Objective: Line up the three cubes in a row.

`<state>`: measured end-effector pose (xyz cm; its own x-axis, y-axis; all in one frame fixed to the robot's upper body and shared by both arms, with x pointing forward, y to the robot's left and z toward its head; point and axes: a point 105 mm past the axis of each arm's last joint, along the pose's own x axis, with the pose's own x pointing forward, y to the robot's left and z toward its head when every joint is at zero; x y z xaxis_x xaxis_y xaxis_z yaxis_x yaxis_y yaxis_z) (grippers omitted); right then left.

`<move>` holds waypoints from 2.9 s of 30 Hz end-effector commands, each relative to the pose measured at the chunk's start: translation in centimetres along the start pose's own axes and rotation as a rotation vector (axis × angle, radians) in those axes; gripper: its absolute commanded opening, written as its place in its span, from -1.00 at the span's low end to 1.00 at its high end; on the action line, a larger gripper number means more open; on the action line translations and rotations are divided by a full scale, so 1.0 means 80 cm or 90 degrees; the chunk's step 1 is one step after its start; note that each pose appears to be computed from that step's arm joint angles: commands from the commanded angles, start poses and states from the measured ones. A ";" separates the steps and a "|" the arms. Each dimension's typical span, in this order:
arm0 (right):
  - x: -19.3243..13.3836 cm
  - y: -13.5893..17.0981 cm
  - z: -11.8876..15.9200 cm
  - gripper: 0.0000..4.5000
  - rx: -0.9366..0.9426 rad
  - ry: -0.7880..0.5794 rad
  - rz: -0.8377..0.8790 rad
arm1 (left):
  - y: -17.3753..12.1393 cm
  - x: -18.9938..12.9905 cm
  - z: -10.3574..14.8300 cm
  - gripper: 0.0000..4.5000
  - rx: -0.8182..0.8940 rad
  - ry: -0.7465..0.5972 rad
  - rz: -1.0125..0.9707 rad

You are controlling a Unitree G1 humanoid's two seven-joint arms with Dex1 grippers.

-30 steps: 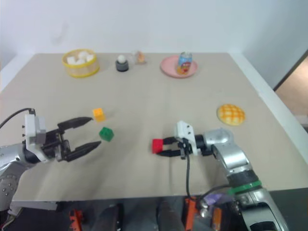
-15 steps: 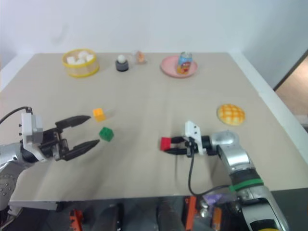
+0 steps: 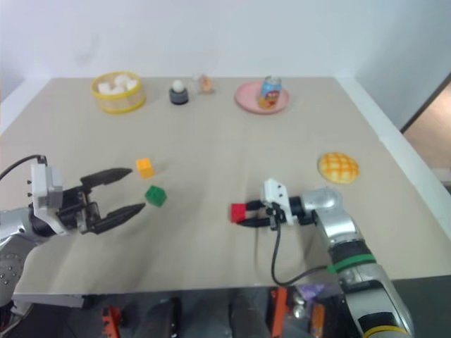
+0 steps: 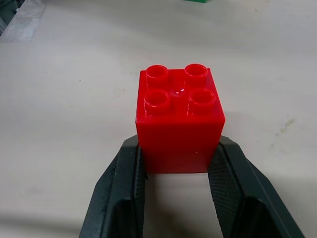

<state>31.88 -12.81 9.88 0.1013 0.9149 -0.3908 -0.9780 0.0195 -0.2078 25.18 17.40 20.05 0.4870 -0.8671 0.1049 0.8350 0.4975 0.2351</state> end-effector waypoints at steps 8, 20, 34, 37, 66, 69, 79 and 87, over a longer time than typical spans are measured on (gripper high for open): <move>0.001 -0.001 -0.003 0.28 -0.006 0.027 0.032 | 0.002 -0.003 0.014 1.00 0.040 -0.005 0.009; -0.026 -0.004 -0.009 0.98 0.038 0.073 0.034 | 0.006 -0.003 0.012 1.00 0.030 -0.007 0.020; -0.119 -0.073 0.034 0.98 0.098 0.038 -0.159 | -0.006 -0.033 -0.039 1.00 -0.075 0.061 0.094; -0.131 -0.091 0.068 0.98 0.094 -0.023 -0.188 | -0.009 -0.034 -0.053 1.00 -0.087 0.076 0.109; -0.022 -0.024 0.150 0.98 0.024 -0.156 -0.033 | 0.006 -0.018 -0.143 1.00 -0.102 0.199 0.256; -0.022 -0.023 0.149 0.98 0.027 -0.159 -0.036 | 0.015 -0.006 -0.145 1.00 -0.097 0.203 0.270; -0.022 -0.026 0.152 0.98 0.013 -0.159 -0.047 | 0.017 0.020 -0.144 1.00 -0.135 0.200 0.253; -0.018 -0.024 0.147 0.98 0.014 -0.157 -0.044 | 0.003 0.043 -0.147 1.00 -0.159 0.203 0.229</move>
<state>31.84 -9.65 20.61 0.1350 0.9777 -0.1606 -0.9798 0.1076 -0.1683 30.49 16.32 9.38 0.8061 -0.5692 -0.1617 0.5788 0.8153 0.0157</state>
